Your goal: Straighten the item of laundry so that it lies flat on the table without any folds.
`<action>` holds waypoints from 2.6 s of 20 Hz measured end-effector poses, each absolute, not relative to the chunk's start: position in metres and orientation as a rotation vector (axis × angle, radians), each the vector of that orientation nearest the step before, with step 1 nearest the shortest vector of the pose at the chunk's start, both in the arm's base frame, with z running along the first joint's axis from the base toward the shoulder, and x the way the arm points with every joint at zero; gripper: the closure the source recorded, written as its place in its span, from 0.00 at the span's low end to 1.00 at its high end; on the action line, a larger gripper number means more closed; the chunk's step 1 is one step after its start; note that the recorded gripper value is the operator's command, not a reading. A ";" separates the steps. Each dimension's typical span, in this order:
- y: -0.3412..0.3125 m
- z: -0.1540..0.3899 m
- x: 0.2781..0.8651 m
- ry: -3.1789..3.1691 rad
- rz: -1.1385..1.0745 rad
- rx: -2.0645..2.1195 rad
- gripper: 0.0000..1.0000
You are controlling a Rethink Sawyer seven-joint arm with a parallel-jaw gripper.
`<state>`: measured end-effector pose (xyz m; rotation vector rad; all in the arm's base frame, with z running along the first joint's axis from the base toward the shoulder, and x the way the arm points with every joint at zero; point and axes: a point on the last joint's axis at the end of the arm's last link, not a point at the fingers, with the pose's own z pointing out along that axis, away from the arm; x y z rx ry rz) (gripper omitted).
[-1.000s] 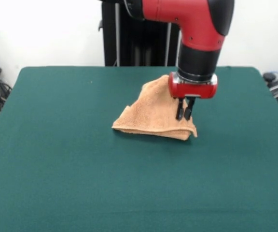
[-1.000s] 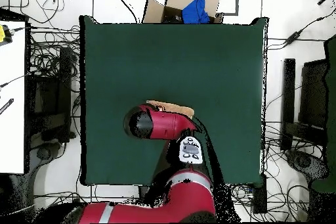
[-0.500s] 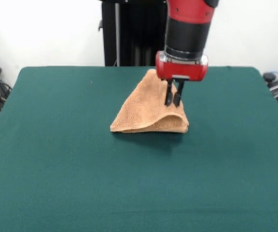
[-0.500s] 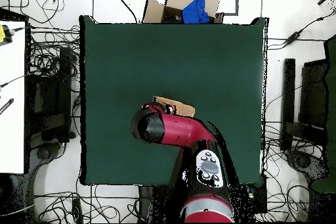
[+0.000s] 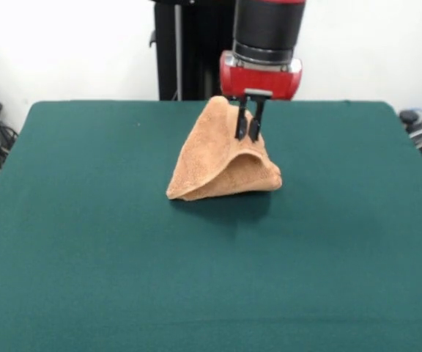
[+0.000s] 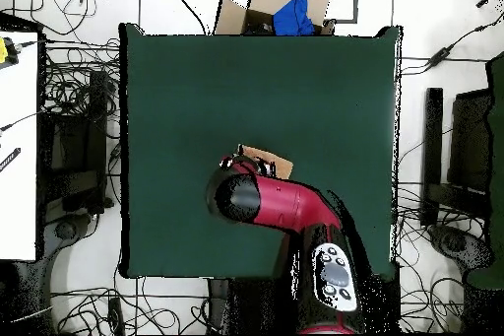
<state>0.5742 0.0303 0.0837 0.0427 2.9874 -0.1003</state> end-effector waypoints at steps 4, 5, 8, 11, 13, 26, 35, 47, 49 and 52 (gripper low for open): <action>0.023 0.094 0.568 2.998 -0.091 0.069 1.00; 0.022 0.096 0.567 3.001 -0.088 0.074 1.00; 0.016 0.107 0.562 3.014 -0.070 0.100 1.00; 0.009 0.120 0.556 3.033 -0.052 0.130 1.00; 0.005 0.126 0.554 3.038 -0.047 0.144 1.00; -0.048 0.185 0.530 3.024 -0.037 0.314 1.00; -0.077 0.211 0.525 2.983 -0.044 0.364 1.00; -0.093 0.226 0.520 2.966 -0.070 0.339 1.00; -0.090 0.228 0.518 2.973 -0.066 0.332 1.00; -0.086 0.232 0.516 2.982 -0.060 0.321 1.00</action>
